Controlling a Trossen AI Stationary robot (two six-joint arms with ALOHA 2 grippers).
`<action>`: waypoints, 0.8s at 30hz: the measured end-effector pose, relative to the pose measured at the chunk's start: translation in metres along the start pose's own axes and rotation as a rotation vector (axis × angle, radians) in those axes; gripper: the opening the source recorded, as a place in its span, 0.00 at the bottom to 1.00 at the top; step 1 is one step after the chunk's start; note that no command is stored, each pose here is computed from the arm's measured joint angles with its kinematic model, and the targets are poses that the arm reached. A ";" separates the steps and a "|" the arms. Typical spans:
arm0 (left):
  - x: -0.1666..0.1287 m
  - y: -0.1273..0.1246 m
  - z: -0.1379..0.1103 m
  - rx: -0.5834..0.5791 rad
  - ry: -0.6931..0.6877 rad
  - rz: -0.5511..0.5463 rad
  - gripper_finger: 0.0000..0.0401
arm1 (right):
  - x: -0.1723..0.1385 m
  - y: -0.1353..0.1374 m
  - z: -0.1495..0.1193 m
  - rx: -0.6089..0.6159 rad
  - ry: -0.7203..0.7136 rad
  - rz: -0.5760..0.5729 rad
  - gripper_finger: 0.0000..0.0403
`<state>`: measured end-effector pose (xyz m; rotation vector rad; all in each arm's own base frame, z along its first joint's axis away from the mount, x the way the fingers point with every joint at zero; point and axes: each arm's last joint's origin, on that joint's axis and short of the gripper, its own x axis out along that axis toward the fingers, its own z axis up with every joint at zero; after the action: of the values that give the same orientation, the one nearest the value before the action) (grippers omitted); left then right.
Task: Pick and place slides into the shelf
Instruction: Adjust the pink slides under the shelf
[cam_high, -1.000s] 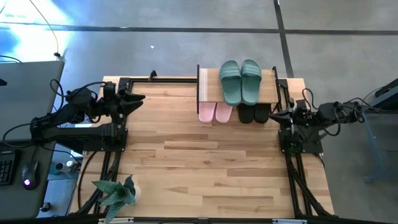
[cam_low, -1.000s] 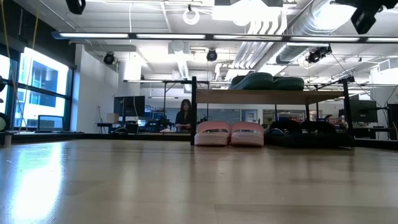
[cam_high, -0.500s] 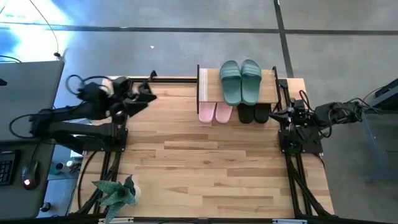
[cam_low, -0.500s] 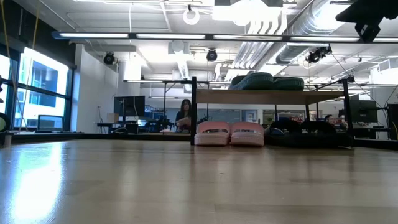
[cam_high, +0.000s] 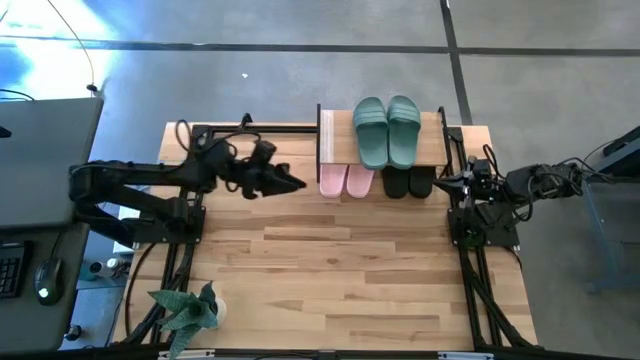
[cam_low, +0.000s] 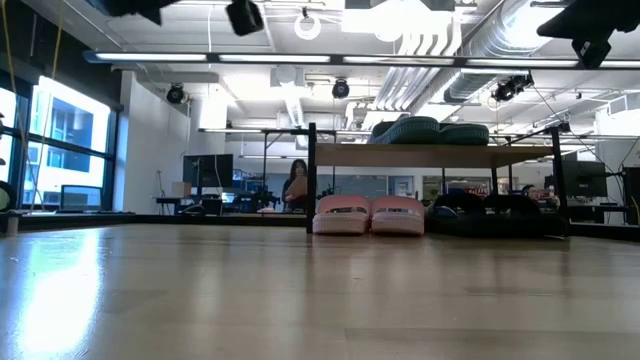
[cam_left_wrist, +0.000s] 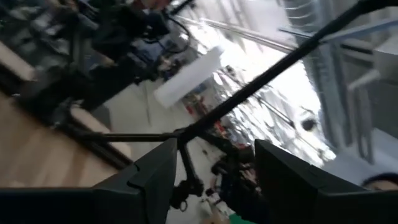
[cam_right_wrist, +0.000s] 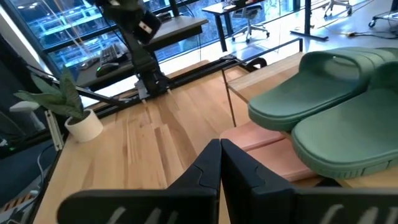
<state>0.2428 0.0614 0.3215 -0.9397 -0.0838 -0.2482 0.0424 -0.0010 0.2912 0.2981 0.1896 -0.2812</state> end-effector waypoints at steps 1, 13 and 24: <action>0.004 0.002 -0.001 0.006 0.006 -0.025 0.49 | 0.000 0.000 0.000 0.000 -0.002 -0.003 0.00; 0.051 -0.029 -0.002 0.392 0.247 0.461 0.12 | 0.000 -0.001 0.000 0.011 -0.008 -0.016 0.00; 0.082 0.009 -0.044 0.573 0.608 0.985 0.02 | 0.000 -0.001 -0.001 0.004 -0.004 -0.029 0.00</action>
<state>0.3232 0.0164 0.3029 -0.2271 0.8168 0.4003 0.0419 -0.0019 0.2904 0.2992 0.1894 -0.3112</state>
